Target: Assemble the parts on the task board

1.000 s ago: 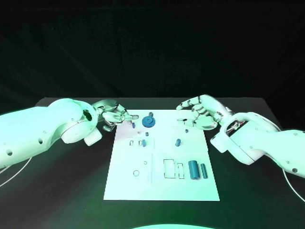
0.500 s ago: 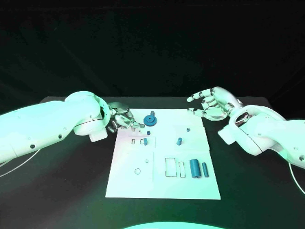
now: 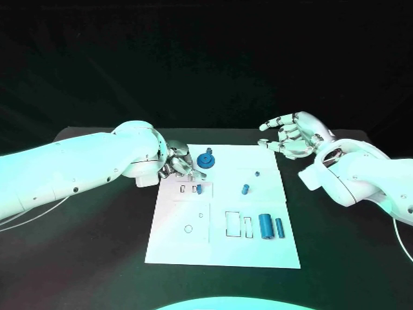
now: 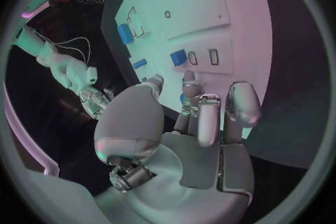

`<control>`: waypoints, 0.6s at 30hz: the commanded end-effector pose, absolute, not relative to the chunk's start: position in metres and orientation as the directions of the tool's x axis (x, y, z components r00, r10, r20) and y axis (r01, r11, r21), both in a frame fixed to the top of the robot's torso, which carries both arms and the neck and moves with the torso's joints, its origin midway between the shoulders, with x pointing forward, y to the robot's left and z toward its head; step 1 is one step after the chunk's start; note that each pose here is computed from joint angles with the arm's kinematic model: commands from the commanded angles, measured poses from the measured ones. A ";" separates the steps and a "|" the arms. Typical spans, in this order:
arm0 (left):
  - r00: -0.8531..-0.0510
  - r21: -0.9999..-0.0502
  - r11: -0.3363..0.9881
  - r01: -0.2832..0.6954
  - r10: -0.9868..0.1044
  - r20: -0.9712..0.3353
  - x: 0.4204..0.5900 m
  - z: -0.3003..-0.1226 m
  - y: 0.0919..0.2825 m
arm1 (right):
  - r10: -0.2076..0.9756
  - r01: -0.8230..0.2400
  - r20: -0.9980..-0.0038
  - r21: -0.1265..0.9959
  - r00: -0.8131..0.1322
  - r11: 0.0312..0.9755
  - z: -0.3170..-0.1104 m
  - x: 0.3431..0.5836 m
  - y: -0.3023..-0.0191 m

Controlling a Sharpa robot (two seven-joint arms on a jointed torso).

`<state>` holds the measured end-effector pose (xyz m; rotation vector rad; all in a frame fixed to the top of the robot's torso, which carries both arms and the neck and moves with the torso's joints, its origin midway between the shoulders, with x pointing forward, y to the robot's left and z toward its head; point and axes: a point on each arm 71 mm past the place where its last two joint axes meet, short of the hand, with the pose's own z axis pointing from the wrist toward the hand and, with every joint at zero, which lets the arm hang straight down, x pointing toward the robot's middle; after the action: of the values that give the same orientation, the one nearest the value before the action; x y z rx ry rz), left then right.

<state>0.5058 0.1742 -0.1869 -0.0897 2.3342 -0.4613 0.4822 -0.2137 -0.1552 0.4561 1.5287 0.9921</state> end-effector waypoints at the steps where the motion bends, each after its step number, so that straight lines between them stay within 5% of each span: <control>1: -0.745 -0.310 0.946 0.095 -0.140 -0.652 0.505 -0.189 0.173 | 0.795 -0.249 -0.579 0.809 -0.180 0.533 -0.151 0.483 -0.216; 18: -0.768 -0.287 0.952 0.109 -0.102 -0.632 0.506 -0.194 0.167 | 0.799 -0.249 -0.571 0.815 -0.189 0.523 -0.151 0.482 -0.211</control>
<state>0.5065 0.1678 -0.1934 -0.0243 2.3908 -0.4182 0.4820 -0.2116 -0.1528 0.5033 1.4875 1.0058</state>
